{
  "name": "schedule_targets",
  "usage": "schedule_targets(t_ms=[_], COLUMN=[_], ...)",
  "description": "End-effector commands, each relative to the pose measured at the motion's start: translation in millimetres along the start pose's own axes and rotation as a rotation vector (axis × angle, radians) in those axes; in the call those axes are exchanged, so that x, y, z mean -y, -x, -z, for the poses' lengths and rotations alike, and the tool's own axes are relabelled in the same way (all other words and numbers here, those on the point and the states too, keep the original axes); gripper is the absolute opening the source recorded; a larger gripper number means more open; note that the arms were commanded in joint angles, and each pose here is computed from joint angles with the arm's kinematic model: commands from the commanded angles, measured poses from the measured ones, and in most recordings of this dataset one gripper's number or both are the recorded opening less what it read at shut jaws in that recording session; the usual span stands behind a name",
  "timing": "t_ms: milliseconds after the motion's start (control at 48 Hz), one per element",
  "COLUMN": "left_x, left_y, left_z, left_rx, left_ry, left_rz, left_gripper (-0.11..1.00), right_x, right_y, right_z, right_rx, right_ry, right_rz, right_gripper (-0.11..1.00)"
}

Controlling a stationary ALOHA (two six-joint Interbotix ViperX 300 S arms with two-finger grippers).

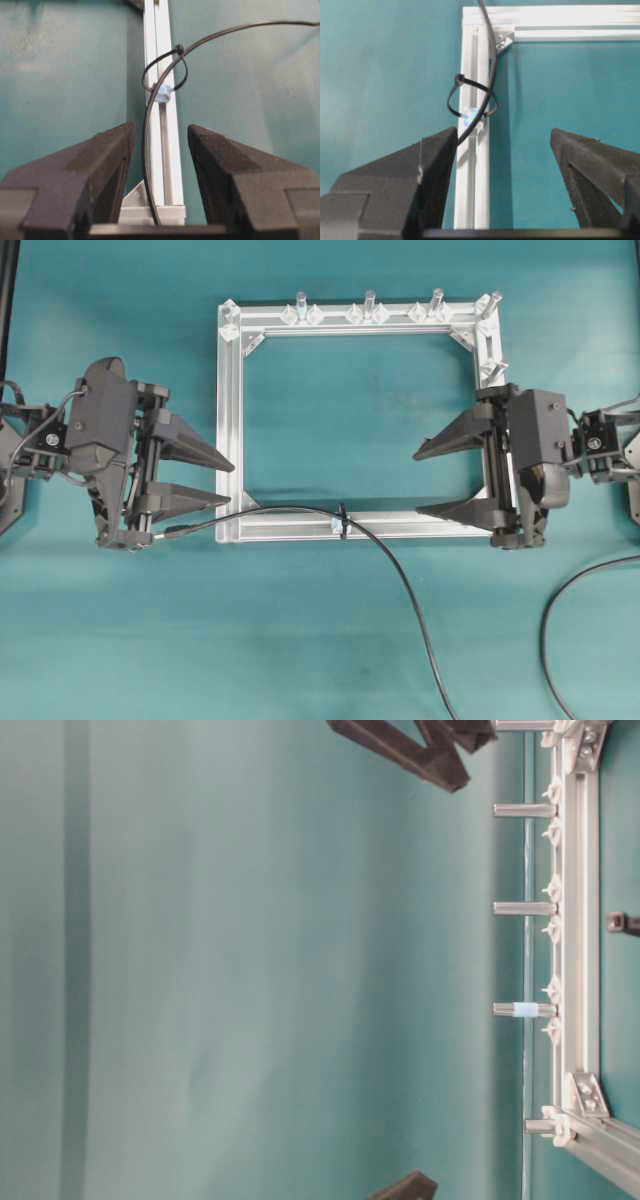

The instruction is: Insert the wire through the string loop located in the center.

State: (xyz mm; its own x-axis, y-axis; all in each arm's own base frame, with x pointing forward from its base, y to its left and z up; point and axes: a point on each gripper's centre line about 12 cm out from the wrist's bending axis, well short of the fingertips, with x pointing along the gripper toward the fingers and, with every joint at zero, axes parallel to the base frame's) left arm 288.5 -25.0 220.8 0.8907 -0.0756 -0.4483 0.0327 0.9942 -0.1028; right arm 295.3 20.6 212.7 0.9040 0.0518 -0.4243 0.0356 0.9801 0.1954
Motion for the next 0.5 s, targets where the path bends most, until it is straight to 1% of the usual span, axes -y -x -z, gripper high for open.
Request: schedule_targets(t_ms=[0,271,354,416,479], left_x=[-1.7,-5.6,-6.0,-6.0,-5.8], left_y=[0.9,2.6,2.7,2.7,3.0], left_z=[-4.9,1.8,5.4,5.4,3.8], left_rx=[0.021,0.008,0.0,0.0,0.005], left_ry=[-0.004,-0.012,-0.022,-0.03,-0.047], left_rz=[-0.005,-0.016,-0.017,-0.017,-0.017], left_gripper=[0.48,0.48,0.48,0.48,0.48], right_x=[-0.6,6.3,7.9,8.1,7.8], right_y=[2.2,6.3,8.0,9.7,11.9], right_z=[-3.5,23.1,27.4,26.5,23.2], right_rx=[0.02,-0.008,0.006,0.031,0.066], right_ry=[0.0,0.003,0.002,0.002,0.004], right_rz=[-0.003,0.009,0.011,0.009,0.004], right_gripper=[0.77,0.77,0.77,0.77,0.77])
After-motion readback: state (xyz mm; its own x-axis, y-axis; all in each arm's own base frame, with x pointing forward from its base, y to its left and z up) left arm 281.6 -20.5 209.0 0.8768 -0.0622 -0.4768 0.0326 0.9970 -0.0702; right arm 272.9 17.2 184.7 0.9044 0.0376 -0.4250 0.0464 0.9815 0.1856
